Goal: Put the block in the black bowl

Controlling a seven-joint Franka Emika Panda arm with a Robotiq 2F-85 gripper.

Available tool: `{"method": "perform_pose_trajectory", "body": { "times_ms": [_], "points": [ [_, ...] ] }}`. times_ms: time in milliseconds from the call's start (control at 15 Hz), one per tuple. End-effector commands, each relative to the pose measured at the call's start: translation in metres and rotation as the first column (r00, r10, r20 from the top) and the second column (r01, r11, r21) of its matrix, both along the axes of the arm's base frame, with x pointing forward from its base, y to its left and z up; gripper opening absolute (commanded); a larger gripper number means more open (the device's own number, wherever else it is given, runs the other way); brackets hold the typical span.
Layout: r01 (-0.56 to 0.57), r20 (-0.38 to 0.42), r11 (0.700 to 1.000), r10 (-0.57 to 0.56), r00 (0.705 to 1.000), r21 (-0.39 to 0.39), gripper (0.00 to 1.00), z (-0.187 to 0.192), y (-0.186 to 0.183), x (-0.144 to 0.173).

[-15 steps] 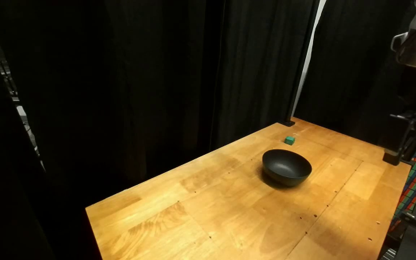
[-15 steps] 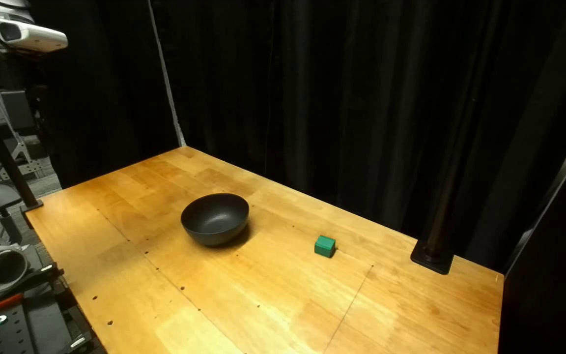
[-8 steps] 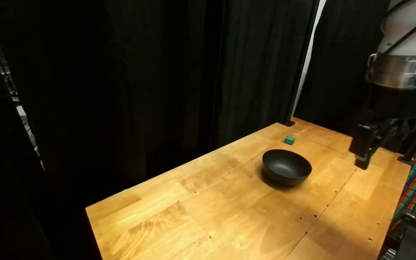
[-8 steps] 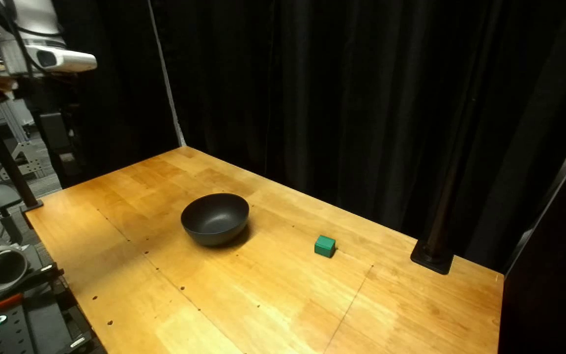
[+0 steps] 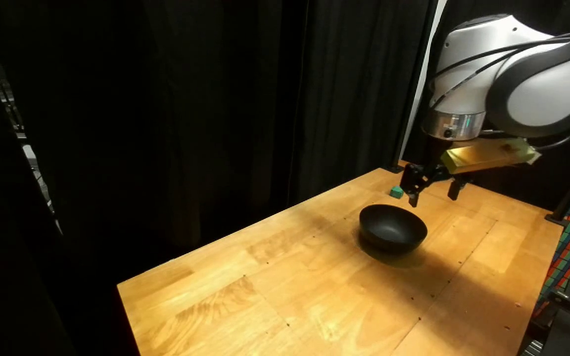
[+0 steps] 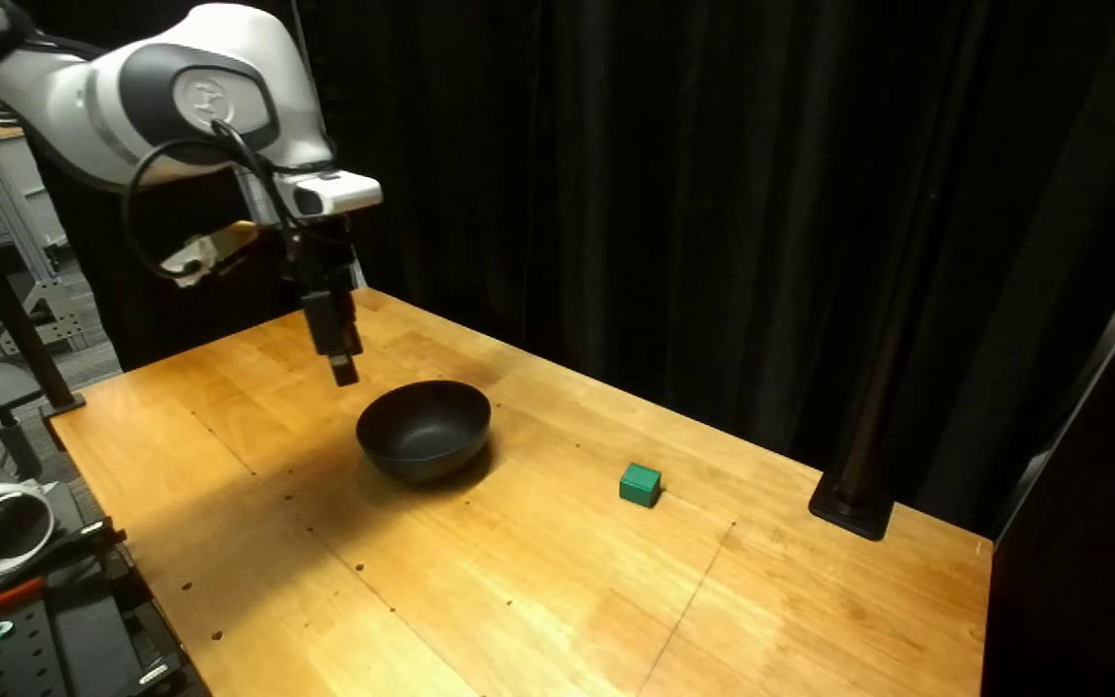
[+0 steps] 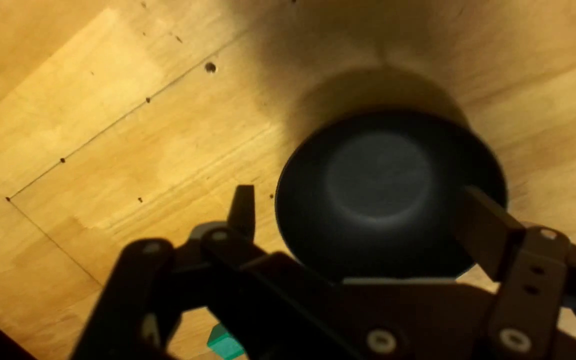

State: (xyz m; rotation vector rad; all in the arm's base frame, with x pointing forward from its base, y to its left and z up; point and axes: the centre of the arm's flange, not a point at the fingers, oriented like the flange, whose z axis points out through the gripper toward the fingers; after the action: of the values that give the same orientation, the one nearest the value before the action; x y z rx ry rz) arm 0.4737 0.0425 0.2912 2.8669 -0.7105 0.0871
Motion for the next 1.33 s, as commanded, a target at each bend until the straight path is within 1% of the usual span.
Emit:
{"method": "perform_pose_trajectory", "body": {
  "times_ms": [0, 133, 267, 467, 667, 800, 933, 1200, 1267],
  "points": [
    [0.143, 0.029, 0.99, -0.144, 0.989, 0.011, 1.0, -0.021, -0.036, 0.087],
    [0.232, 0.042, 0.972, -0.233, 0.972, 0.025, 1.0, -0.029, -0.071, 0.12],
    [0.312, 0.062, 0.949, -0.314, 0.947, 0.032, 1.0, -0.037, -0.104, 0.154],
    [0.424, 0.089, 0.905, -0.426, 0.9, 0.045, 1.0, -0.049, -0.152, 0.199],
    [0.523, 0.111, 0.85, -0.527, 0.842, 0.065, 1.0, -0.065, -0.199, 0.233],
    [0.575, 0.119, 0.816, -0.578, 0.807, 0.063, 1.0, -0.078, -0.227, 0.248],
    [0.612, 0.111, 0.789, -0.615, 0.781, 0.064, 1.0, -0.09, -0.247, 0.251],
    [0.659, 0.086, 0.75, -0.661, 0.745, 0.059, 1.0, -0.115, -0.268, 0.255],
    [0.664, 0.072, 0.745, -0.667, 0.742, 0.064, 1.0, -0.119, -0.271, 0.255]
  ]
}}
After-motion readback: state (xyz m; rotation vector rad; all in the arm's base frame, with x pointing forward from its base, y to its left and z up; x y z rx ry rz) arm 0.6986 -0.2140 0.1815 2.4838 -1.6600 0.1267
